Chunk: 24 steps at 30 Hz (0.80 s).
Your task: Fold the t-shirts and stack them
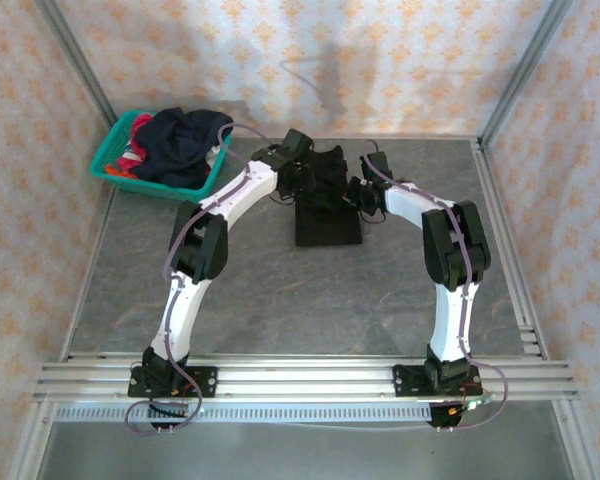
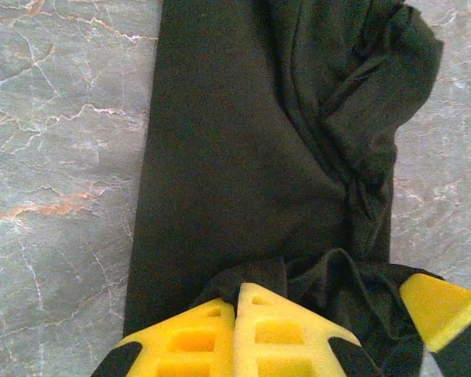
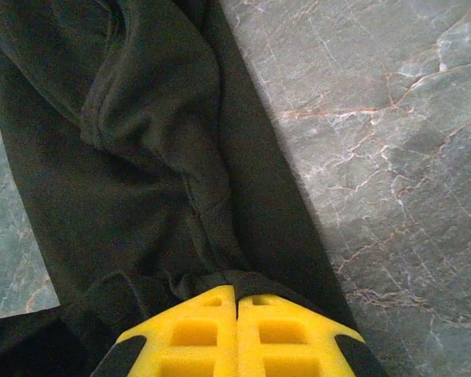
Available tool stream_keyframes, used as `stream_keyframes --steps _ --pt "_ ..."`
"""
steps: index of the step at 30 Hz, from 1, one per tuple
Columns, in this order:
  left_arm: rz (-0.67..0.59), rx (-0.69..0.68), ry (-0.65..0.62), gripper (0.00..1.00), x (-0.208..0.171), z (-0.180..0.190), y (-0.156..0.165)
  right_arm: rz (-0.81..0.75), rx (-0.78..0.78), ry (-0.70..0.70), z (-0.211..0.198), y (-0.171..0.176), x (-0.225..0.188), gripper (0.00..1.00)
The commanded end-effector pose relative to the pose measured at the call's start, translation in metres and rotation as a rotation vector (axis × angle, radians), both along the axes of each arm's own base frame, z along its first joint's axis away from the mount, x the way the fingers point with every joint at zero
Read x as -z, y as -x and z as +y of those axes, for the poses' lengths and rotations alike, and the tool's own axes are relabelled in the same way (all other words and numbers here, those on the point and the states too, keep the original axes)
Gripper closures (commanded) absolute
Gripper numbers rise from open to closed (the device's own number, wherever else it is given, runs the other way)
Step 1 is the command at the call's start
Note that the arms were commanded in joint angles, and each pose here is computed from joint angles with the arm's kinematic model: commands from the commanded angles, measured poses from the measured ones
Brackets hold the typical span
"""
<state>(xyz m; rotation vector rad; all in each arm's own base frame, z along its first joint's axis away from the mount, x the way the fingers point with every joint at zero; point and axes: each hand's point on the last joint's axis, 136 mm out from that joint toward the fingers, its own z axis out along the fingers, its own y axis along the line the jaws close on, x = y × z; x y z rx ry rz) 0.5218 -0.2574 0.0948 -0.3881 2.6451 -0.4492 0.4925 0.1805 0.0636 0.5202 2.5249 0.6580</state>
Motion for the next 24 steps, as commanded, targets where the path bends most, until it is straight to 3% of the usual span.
stream_keyframes --steps 1,13,14,15,16,17,19,24 --pt "0.043 0.000 -0.042 1.00 0.012 0.011 0.002 -0.113 0.055 -0.012 -0.008 -0.015 -0.033 1.00" --pt "0.052 -0.023 -0.038 1.00 0.023 0.016 -0.009 -0.088 0.074 -0.014 -0.010 -0.025 -0.012 1.00" --pt "0.057 -0.028 -0.037 1.00 0.025 0.017 -0.010 -0.091 0.073 -0.012 -0.011 -0.026 -0.012 0.92" --pt "0.063 -0.030 -0.031 0.98 0.027 0.016 -0.010 -0.093 0.071 -0.011 -0.011 -0.027 -0.014 0.76" --pt "0.072 -0.036 -0.021 0.90 0.028 0.016 -0.010 -0.098 0.066 -0.014 -0.011 -0.026 -0.018 0.59" --pt "0.083 -0.048 -0.014 0.78 0.030 0.017 -0.008 -0.120 0.053 -0.019 -0.010 -0.025 -0.026 0.51" --pt "0.075 -0.065 -0.011 0.46 0.026 0.020 -0.008 -0.154 0.054 -0.015 -0.013 -0.021 -0.041 0.43" --pt "0.012 -0.072 -0.019 0.11 -0.007 0.026 -0.006 -0.217 0.047 0.022 -0.022 -0.001 -0.065 0.36"
